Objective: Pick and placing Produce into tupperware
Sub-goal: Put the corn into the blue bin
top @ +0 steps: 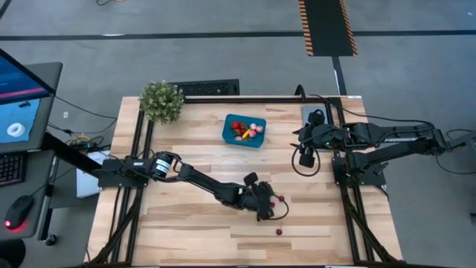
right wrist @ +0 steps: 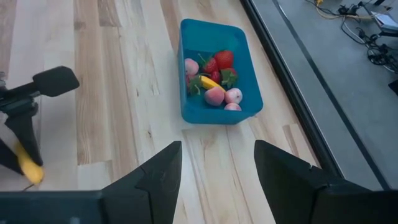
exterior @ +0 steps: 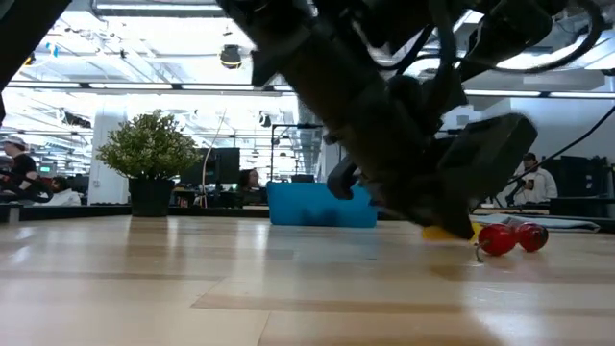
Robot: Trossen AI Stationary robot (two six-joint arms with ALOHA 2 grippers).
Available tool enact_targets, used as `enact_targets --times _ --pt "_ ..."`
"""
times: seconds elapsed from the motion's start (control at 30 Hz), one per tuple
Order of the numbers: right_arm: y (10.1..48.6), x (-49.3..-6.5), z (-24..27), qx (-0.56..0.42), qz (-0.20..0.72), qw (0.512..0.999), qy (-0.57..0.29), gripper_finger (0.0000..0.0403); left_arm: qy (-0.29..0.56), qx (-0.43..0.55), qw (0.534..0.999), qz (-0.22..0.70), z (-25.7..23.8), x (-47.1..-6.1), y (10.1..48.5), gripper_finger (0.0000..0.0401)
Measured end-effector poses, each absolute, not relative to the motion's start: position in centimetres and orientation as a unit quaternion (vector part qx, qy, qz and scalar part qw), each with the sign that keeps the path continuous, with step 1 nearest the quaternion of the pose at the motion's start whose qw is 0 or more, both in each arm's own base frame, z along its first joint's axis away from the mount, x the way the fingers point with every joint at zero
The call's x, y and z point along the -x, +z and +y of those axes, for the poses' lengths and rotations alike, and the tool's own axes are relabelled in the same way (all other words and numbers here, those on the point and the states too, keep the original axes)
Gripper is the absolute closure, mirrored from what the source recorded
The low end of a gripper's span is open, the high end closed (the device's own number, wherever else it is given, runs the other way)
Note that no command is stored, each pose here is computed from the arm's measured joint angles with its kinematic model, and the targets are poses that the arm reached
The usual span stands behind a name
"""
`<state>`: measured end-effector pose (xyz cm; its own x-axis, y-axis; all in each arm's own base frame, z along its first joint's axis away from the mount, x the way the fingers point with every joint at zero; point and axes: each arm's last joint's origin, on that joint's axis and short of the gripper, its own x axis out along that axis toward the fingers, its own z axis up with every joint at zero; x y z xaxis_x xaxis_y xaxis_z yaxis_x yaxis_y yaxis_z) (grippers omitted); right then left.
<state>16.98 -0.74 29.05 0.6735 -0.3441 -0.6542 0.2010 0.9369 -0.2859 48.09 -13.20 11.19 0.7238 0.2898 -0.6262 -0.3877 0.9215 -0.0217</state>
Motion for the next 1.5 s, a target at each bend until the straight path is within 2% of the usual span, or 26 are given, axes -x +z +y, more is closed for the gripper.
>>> enact_targets --times 0.33,0.7,1.13,1.5 --pt "29.1 -17.0 -0.7 0.095 0.375 0.910 -0.150 0.0178 0.198 0.053 0.922 0.328 -14.2 -49.9 18.2 0.0354" --pt "29.1 -17.0 -0.7 0.095 0.375 0.910 -0.150 0.0178 0.232 0.011 0.928 0.291 -17.5 -48.5 27.6 0.0354" --pt "29.1 -17.0 -0.7 0.095 0.371 0.911 -0.150 0.0178 0.283 0.029 0.948 0.142 -23.1 -43.3 34.8 0.0353" --pt "29.2 -17.1 -0.7 0.093 0.364 0.914 -0.151 0.0178 0.253 0.043 0.966 0.019 -27.4 -40.5 40.1 0.0353"
